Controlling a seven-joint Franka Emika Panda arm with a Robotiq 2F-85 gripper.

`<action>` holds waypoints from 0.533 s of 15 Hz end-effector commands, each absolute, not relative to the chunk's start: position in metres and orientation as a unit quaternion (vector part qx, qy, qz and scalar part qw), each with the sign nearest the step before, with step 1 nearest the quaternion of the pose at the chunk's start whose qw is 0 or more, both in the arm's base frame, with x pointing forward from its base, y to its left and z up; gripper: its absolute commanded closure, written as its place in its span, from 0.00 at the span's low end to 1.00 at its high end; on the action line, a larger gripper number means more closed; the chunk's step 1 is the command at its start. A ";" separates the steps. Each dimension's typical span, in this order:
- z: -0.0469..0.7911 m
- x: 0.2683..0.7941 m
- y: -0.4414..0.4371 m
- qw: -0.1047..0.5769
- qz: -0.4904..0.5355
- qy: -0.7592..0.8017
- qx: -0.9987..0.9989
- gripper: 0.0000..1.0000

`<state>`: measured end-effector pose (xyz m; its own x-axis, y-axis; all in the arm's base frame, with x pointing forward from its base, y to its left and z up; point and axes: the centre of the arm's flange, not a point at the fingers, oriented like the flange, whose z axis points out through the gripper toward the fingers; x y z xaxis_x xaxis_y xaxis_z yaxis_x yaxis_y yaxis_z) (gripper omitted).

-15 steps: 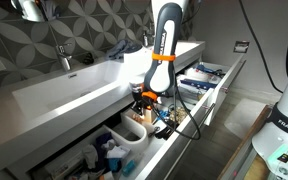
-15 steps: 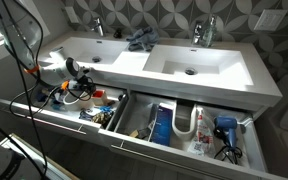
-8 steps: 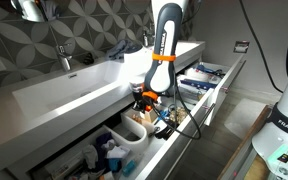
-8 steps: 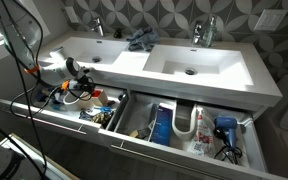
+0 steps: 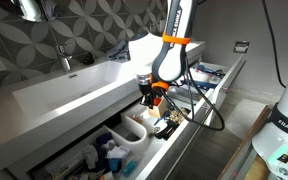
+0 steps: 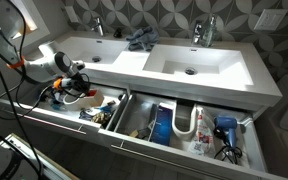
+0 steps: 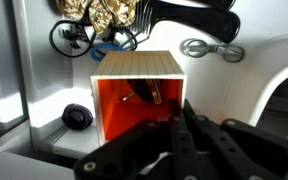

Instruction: Remove the box from the open drawer on the left and put it on the windowsill.

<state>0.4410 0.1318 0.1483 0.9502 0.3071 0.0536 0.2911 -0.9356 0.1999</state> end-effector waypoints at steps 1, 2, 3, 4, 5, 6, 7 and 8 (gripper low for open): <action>0.218 0.400 0.126 0.090 0.041 0.206 0.974 0.99; 0.233 0.395 0.126 0.092 0.046 0.219 0.970 0.99; 0.246 0.392 0.127 0.091 0.049 0.236 0.966 0.99; 0.259 0.390 0.128 0.093 0.053 0.250 0.962 0.99; 0.277 0.389 0.128 0.091 0.056 0.269 0.957 0.99; 0.293 0.389 0.130 0.089 0.062 0.288 0.952 0.99; 0.311 0.389 0.133 0.084 0.066 0.312 0.944 0.99; 0.326 0.390 0.135 0.076 0.070 0.331 0.938 0.99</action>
